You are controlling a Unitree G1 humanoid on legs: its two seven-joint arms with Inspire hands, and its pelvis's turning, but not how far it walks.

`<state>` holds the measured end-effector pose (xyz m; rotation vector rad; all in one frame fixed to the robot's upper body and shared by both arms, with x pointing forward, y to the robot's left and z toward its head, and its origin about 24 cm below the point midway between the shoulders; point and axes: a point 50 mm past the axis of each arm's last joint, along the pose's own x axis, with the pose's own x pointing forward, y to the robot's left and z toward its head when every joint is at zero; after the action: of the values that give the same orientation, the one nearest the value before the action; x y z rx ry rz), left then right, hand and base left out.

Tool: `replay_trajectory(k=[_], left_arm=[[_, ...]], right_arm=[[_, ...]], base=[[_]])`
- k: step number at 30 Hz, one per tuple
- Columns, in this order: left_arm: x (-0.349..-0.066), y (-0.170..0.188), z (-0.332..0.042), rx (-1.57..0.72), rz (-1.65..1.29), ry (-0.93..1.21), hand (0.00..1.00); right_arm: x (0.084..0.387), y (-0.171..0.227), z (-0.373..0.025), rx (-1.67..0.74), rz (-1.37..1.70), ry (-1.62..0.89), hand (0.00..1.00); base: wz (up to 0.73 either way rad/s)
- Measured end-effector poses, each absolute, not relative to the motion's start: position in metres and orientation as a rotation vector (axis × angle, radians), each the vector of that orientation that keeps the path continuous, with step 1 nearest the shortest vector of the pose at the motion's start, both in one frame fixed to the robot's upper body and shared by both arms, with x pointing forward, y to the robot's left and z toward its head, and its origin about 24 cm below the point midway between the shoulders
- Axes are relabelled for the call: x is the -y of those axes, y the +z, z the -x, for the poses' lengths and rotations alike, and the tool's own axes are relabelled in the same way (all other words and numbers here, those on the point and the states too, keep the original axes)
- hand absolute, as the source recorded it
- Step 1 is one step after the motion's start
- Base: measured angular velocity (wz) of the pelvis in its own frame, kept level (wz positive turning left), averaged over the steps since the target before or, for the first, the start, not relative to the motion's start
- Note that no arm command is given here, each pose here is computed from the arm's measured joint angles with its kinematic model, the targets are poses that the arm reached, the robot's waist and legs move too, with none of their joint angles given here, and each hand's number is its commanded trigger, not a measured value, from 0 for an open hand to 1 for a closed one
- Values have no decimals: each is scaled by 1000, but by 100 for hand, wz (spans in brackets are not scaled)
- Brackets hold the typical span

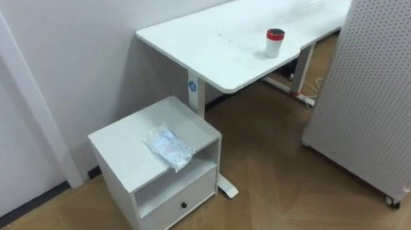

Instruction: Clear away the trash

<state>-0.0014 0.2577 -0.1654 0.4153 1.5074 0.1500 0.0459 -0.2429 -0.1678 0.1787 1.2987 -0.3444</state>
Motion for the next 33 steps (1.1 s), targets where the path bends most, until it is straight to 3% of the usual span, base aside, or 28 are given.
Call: replay_trajectory(k=[18,23,27,33], left_arm=[[-256,-164,23,-1524,-356,187,0],[-259,-163,-8,-1408,-362,222,0],[-263,-157,-53,-1251,-435,282,0],[-255,-142,-114,-1006,-498,313,0]], right_arm=[[264,-163,-27,-1341,-115,-421,100],[265,-162,-35,-1314,-68,-424,100],[265,-161,-39,-1287,-54,-449,100],[259,-157,-75,-1151,-52,-400,100]], base=[[-7],[-21],[4],[13]])
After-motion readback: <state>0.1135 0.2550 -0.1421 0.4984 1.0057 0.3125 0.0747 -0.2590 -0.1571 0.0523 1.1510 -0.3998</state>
